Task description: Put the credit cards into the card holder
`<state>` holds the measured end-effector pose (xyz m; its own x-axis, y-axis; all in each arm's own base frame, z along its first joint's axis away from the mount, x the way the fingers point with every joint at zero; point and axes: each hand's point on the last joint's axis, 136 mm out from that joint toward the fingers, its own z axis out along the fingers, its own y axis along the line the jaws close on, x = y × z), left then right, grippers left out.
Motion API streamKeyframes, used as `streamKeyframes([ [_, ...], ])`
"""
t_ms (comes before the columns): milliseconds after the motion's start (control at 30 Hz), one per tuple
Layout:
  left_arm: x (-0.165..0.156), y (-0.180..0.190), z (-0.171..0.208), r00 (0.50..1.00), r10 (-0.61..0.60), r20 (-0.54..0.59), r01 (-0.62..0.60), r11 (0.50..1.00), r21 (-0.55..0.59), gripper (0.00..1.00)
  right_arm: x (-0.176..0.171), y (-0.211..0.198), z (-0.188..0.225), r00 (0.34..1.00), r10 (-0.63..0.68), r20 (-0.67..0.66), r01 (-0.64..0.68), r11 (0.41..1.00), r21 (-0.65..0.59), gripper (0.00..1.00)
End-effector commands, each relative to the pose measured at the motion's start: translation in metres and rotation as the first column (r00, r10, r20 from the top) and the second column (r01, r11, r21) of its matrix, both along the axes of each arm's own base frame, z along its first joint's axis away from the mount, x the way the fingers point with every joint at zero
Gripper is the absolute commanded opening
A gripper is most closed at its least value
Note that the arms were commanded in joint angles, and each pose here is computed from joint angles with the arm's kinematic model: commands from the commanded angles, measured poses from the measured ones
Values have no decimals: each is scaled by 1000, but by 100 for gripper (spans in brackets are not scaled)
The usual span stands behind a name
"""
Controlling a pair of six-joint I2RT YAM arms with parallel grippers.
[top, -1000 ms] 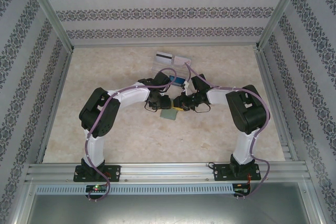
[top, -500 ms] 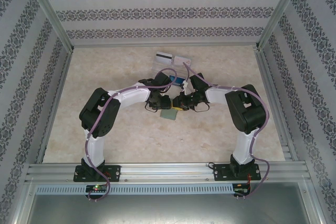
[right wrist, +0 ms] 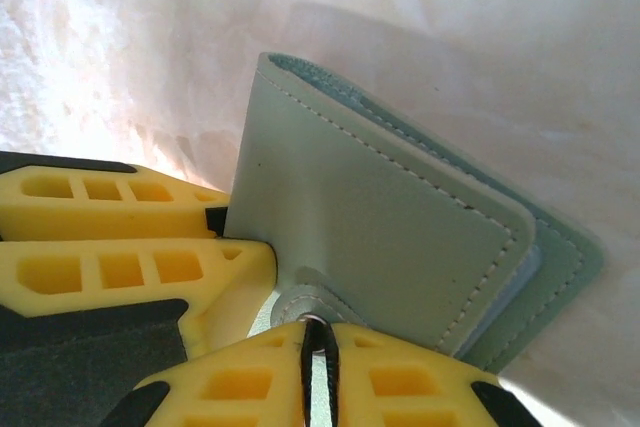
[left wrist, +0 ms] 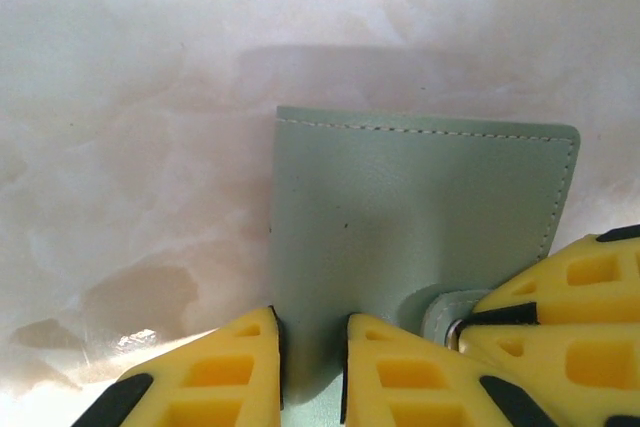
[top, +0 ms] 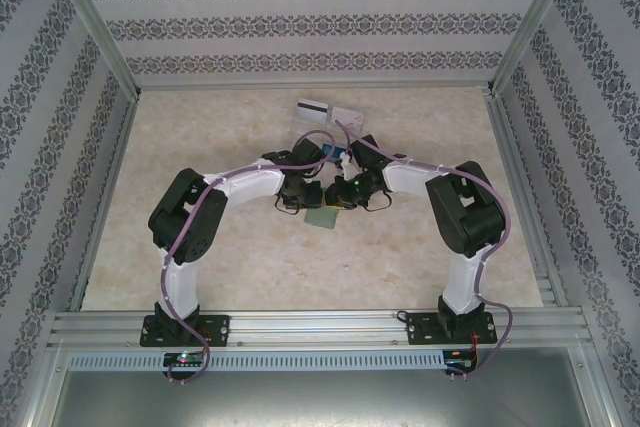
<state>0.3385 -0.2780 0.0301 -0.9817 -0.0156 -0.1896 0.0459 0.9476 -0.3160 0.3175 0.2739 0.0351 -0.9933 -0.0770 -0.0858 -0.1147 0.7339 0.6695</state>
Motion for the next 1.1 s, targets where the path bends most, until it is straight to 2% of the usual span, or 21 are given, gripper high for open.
streamKeyframes([
  [0, -15, -34, -20, 998, -57, -24, 55, 994, -94, 12, -22, -7, -38, 997, 36, -72, -46, 989, -142, 16],
  [600, -26, -51, -35, 999, -48, -24, 42, 975, -218, 3, -25, -1, -43, 994, 10, -105, -45, 940, -339, 14],
  [767, -25, -49, -30, 998, -61, -10, 58, 975, -214, 4, -21, -1, -20, 999, 4, -49, -18, 957, -290, 14],
  [933, -16, -46, -11, 998, -66, 26, 70, 974, -215, 15, -3, -5, 39, 995, 8, 98, 11, 983, -184, 16],
  [1067, -3, -48, 18, 993, -76, 92, 95, 973, -210, 31, 14, -21, 78, 977, -33, 209, 52, 995, -87, 20],
])
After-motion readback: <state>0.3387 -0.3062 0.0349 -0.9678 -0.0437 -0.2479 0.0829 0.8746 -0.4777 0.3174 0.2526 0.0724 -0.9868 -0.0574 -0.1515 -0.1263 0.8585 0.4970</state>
